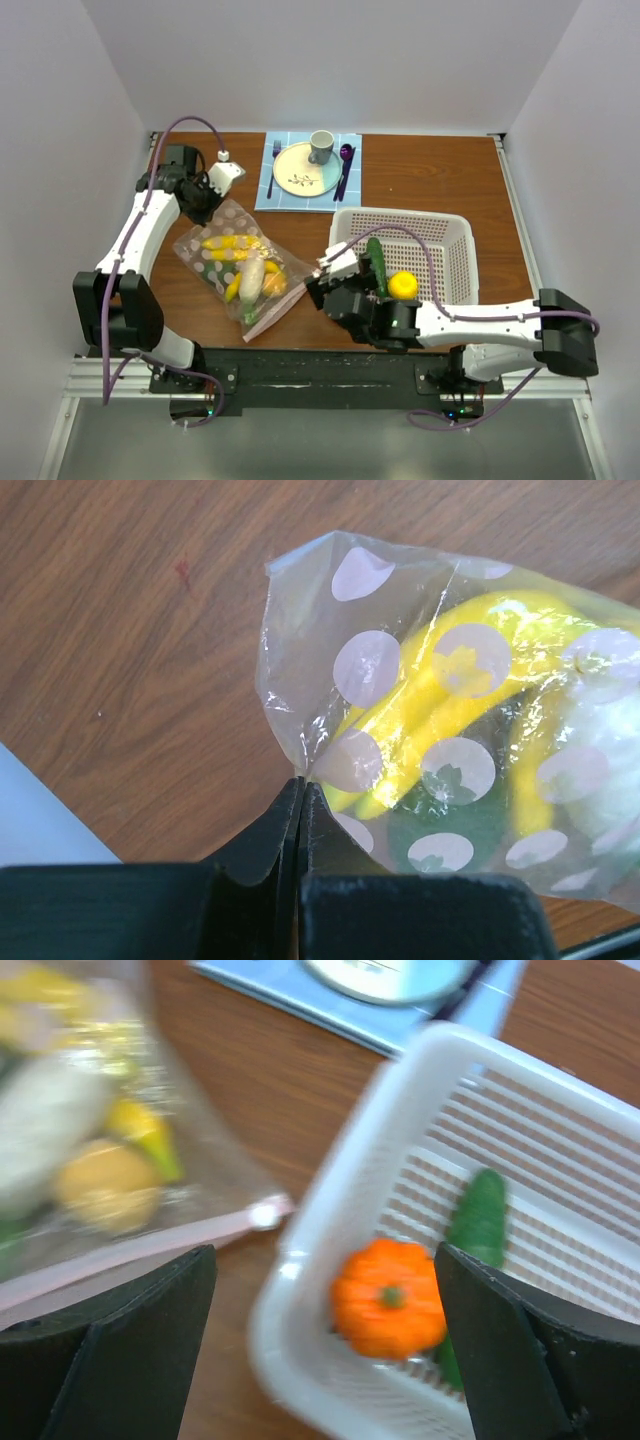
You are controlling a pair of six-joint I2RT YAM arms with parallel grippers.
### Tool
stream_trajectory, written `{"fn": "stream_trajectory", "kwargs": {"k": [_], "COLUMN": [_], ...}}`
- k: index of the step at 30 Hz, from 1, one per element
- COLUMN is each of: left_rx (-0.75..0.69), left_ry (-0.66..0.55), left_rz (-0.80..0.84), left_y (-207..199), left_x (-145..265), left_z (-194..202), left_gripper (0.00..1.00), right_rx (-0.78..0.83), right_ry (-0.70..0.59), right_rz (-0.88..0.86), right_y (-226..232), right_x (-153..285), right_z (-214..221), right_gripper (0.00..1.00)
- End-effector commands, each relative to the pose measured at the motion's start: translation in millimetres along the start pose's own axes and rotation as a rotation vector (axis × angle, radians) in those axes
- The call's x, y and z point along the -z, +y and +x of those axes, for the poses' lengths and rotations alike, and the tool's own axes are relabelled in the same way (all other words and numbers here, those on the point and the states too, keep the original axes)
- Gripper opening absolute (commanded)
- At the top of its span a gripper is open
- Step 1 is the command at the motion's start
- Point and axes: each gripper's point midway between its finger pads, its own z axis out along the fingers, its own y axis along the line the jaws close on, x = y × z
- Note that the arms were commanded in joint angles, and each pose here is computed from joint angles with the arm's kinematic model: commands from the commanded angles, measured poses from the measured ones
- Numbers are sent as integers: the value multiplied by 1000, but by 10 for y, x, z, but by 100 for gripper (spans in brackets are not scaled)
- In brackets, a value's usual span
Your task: Open the zip-top bag and remove the fake food
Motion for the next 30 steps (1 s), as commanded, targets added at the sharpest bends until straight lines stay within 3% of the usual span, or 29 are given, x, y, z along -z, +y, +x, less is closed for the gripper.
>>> {"fn": "stream_trajectory", "kwargs": {"k": [1, 4, 8, 10, 13, 23, 30], "left_rx": [13, 19, 25, 24, 21, -12, -13], "left_ry": [48, 88, 121, 130, 138, 139, 126], "left_rz": [-68, -66, -69, -66, -60, -41, -26], "left_y": [104, 90, 98, 97, 82, 11, 6], "left_x": [-270, -491, -680, -751, -800, -811, -829], "left_z": [204, 357, 464, 491, 519, 573, 516], "left_gripper": [0, 0, 0, 0, 0, 0, 0], "right_rx": [68, 93, 85, 105, 119, 21, 28], "right_ry": [-69, -53, -46, -46, -49, -2, 43], "right_rz": [-225, -358, -425, -435, -439, -467, -527], "right_y": [723, 1118, 1412, 1505, 1647, 1670, 1918], "right_x": [215, 274, 215, 168, 43, -581, -728], "right_z": [-197, 13, 164, 217, 264, 246, 358], "right_gripper": [88, 71, 41, 39, 45, 85, 87]}}
